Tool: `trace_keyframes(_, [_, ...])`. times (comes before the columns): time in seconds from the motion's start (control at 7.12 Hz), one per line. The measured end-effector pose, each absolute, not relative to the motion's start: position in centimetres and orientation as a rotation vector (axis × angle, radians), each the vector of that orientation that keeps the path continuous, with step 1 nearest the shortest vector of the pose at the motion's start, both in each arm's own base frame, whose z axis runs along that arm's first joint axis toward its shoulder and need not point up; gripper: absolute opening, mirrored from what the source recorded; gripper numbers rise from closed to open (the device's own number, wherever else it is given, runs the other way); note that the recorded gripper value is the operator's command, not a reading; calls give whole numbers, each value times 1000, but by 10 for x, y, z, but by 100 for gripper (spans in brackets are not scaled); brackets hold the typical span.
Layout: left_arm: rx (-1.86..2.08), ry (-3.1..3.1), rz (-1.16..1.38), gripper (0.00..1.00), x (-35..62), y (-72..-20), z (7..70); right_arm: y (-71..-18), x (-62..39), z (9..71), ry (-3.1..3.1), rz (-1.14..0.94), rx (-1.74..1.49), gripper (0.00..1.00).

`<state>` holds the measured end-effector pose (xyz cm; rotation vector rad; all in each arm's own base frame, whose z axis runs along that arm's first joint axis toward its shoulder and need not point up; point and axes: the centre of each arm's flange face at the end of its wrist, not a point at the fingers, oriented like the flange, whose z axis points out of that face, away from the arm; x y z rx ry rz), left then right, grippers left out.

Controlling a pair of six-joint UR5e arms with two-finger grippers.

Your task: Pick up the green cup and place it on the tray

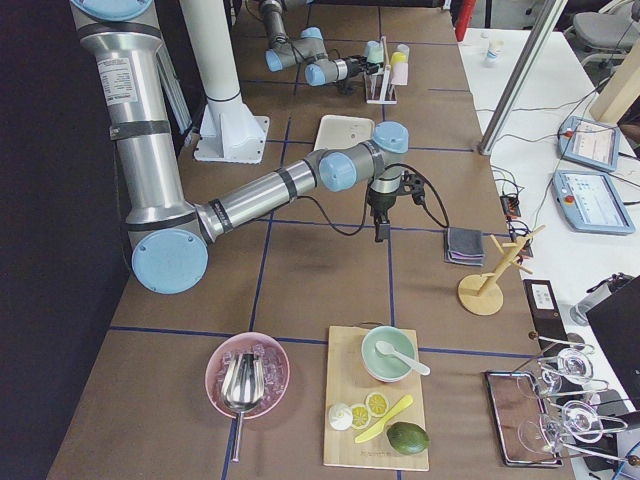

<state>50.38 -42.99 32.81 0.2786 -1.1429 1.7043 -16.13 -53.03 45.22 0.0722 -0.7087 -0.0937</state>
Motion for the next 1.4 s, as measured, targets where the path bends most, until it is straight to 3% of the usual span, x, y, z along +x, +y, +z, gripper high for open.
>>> trace_keyframes(1.4, [466, -1045, 1583, 49, 384, -415, 233, -531, -159, 448, -711, -92, 81, 100])
